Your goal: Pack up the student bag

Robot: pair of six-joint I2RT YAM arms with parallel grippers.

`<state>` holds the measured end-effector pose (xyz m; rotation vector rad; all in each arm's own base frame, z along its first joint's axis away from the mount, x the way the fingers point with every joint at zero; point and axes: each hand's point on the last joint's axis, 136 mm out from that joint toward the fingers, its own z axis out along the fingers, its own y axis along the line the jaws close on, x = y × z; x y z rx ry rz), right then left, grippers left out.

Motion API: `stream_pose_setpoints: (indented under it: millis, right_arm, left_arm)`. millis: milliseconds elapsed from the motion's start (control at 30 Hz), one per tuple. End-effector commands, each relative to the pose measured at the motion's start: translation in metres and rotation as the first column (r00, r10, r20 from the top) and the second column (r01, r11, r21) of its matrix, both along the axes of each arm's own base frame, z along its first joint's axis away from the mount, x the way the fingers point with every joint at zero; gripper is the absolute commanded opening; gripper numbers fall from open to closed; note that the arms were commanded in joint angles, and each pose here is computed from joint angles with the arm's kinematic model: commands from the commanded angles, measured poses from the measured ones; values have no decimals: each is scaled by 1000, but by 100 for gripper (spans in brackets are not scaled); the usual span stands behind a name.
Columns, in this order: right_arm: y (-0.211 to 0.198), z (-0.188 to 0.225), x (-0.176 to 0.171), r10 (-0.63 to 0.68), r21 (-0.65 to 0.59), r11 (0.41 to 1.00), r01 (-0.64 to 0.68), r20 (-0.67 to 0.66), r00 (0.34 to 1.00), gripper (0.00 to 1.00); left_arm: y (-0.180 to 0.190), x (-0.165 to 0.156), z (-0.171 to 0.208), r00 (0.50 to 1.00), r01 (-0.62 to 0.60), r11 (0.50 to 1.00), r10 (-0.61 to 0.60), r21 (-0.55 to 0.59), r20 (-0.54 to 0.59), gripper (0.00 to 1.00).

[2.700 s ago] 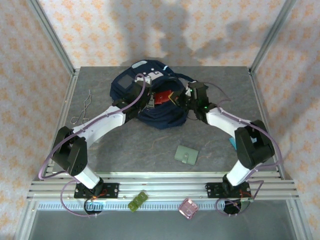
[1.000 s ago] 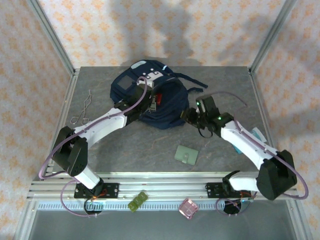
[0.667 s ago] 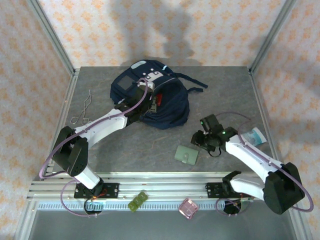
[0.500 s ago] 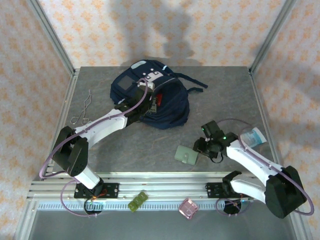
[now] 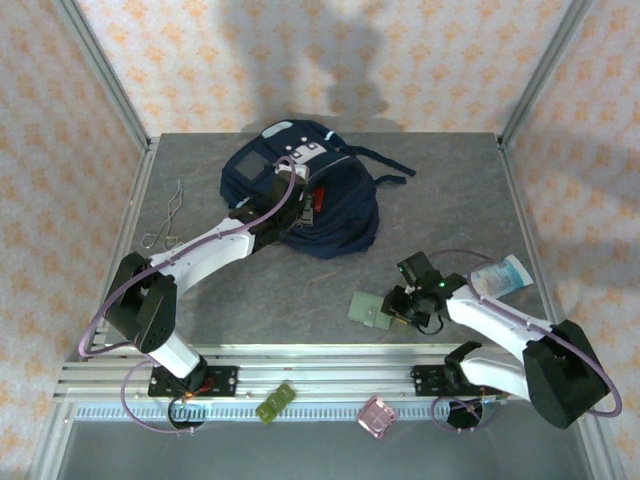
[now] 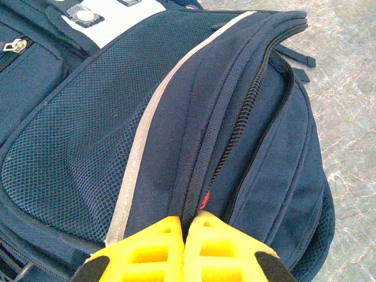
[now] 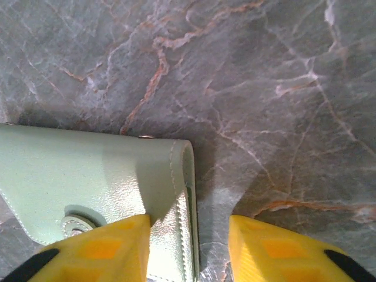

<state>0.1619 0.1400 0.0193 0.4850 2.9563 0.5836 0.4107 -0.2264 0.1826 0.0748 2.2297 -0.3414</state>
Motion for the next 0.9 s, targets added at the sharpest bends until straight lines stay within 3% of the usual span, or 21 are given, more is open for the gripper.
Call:
stream_pose_setpoints:
  millis: [0, 333, 867]
  right_arm:
    - [12, -2, 8, 8, 30, 1000, -9, 29, 1000, 32]
    - [13, 23, 29, -23, 29, 999, 19, 123, 992, 39]
    - [15, 2, 20, 4, 24, 1000, -6, 64, 998, 41]
  left_arm:
    - [-16, -1, 4, 1000, 25, 998, -24, -51, 18, 0]
    - [-15, -1, 3, 1000, 22, 999, -22, -44, 14, 0]
    - [-16, -1, 4, 1000, 24, 998, -23, -53, 15, 0]
